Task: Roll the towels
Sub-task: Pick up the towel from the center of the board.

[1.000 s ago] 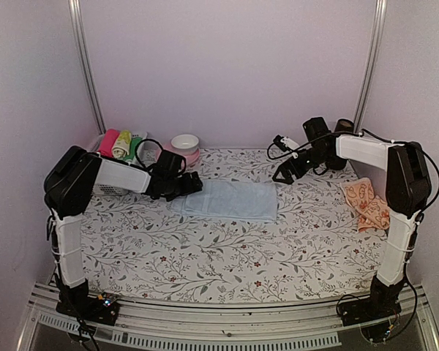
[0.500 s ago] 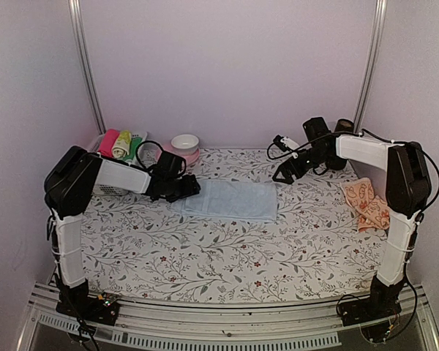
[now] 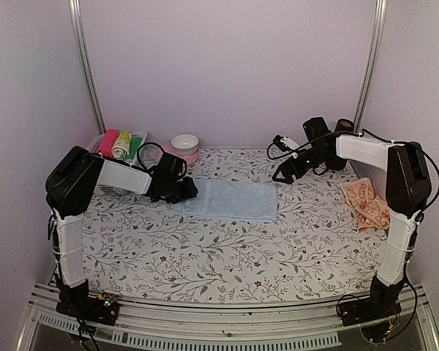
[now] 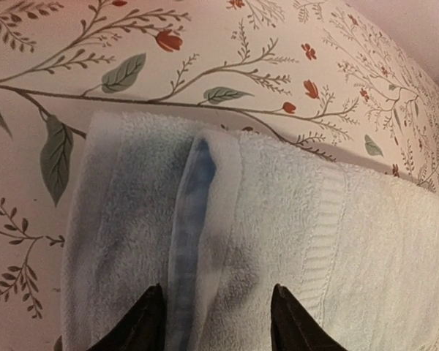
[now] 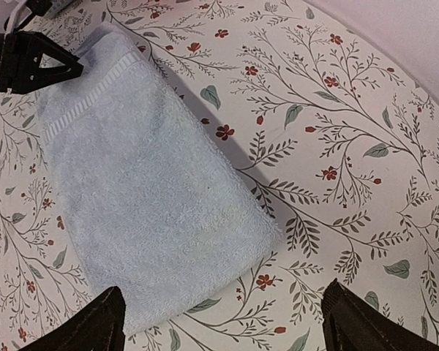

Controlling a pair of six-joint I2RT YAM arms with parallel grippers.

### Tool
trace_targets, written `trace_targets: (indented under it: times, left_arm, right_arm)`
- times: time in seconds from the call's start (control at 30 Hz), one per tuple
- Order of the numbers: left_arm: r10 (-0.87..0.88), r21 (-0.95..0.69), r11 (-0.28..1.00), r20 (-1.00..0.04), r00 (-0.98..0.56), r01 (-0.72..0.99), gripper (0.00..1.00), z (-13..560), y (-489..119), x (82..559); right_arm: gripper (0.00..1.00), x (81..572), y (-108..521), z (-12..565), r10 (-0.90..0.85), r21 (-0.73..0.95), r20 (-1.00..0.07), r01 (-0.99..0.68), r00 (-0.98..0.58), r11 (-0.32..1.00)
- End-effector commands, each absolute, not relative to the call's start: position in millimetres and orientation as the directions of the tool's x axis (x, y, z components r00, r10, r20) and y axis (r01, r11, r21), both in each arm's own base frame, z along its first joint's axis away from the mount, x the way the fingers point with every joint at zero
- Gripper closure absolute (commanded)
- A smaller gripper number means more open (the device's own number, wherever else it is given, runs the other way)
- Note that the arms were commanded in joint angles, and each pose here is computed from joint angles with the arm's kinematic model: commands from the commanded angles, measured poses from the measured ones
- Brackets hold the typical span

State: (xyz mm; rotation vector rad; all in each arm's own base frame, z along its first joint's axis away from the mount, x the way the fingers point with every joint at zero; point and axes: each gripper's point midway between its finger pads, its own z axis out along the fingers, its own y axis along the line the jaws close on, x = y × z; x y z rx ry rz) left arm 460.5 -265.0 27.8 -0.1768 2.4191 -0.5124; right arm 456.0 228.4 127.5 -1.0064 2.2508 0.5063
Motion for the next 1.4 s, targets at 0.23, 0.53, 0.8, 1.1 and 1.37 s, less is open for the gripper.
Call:
trace_targets:
  times: [0.23,0.53,0.8,1.1,1.37]
  left_arm:
    - [-0.227,-0.383,0.924,-0.559,-0.798,0.006,0.62,15,-268,456]
    - [-0.23,-0.363,0.932,-0.567,-0.791,-0.01,0.85,16,-264,456]
    - [-0.197,-0.312,0.95,-0.61,-0.767,0.004,1.0,30,-269,460]
    - [-0.138,-0.197,0.98,-0.667,-0.732,-0.006,1.0,42,-269,460]
    - [-0.108,-0.113,0.993,-0.714,-0.692,-0.039,1.0,60,-259,458]
  right_arm:
    - [0.08,454,229,135,-0.522,0.097,-0.684,-0.773,-0.51,0.627]
    - [0.09,454,229,134,-0.521,0.101,-0.683,-0.774,-0.511,0.626]
    - [0.09,455,229,132,-0.522,0.102,-0.681,-0.773,-0.513,0.627]
    - [0.09,454,230,130,-0.523,0.107,-0.678,-0.774,-0.516,0.624]
    - [0.09,454,230,128,-0.524,0.111,-0.675,-0.774,-0.519,0.624]
